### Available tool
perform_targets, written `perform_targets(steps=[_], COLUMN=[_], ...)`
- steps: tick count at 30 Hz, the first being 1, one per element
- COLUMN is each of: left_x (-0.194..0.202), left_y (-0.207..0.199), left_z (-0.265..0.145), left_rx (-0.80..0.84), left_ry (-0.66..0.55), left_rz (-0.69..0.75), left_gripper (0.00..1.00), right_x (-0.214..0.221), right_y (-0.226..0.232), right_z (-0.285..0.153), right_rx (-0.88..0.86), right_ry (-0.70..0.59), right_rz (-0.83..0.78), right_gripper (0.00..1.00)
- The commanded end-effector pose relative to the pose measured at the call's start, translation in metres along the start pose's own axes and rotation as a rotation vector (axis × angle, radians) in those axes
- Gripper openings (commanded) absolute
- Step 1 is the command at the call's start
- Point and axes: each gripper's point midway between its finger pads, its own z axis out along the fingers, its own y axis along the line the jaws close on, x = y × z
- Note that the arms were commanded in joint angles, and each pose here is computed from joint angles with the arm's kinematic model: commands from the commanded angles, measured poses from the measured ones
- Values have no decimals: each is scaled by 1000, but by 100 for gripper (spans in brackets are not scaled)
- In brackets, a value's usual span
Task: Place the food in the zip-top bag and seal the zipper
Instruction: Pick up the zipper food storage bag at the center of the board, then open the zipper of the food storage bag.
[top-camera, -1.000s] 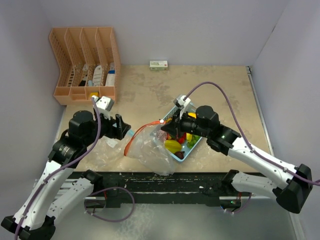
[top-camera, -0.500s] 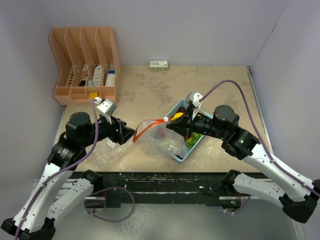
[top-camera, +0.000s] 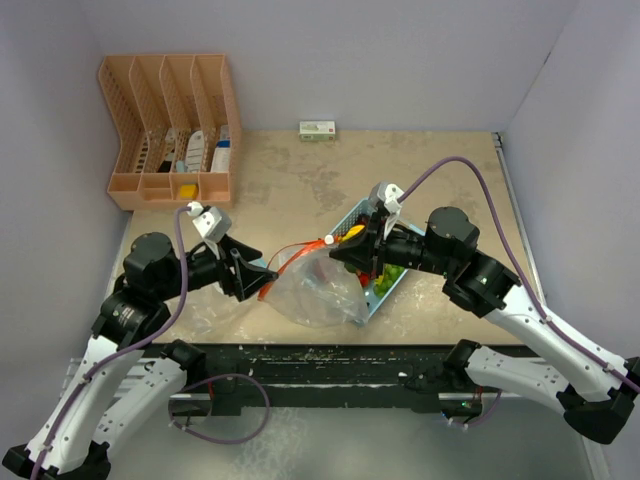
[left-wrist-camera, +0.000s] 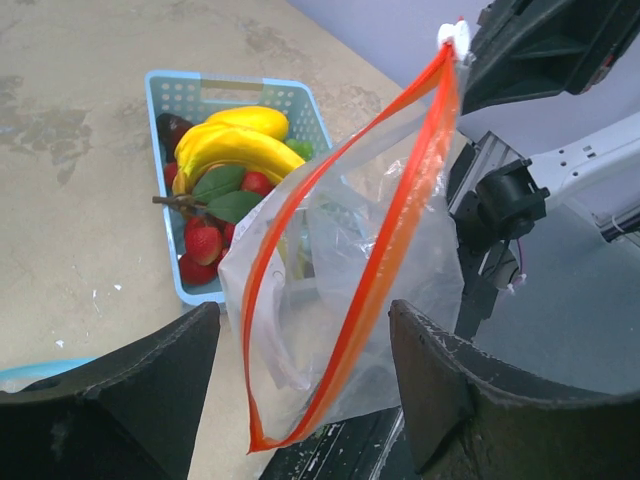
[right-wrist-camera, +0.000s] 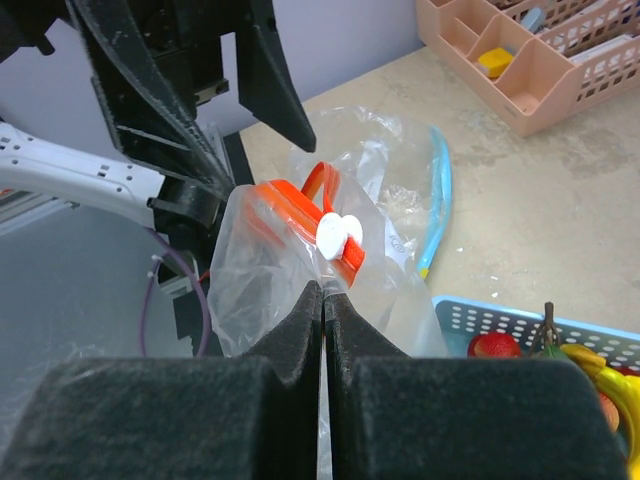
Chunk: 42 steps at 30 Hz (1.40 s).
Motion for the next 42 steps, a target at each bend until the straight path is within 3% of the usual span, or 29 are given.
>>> perform_targets(steps=[1, 11, 17, 35, 37, 40, 42], left_x=[-8, -17, -9, 6, 7, 7, 6], left_y=[11, 9, 8, 8, 5, 4, 4], left_z=[1, -1, 6, 23, 24, 26, 26], left_rx=[-57, -52, -20, 65, 86, 102, 98], left_ry=[-44, -75, -51, -18, -15, -12, -11], left_rz=[15, 49, 34, 14, 12, 12, 12], left_gripper=[73, 71, 64, 64, 59, 44, 25], right_x=[-26, -23, -26, -41, -44, -50, -53], right_y=[16, 24, 30, 48, 48, 44, 43], right_z=[-7, -13, -12, -8, -7, -3, -1], right_rx=[-67, -102, -134, -245, -244, -227, -221], right_ry=[-56, -40, -46, -76, -85, -106, -121], right_rz=[-52, -63, -64, -66, -66, -67, -66], right_gripper=[0, 0, 0, 0, 0, 0, 0])
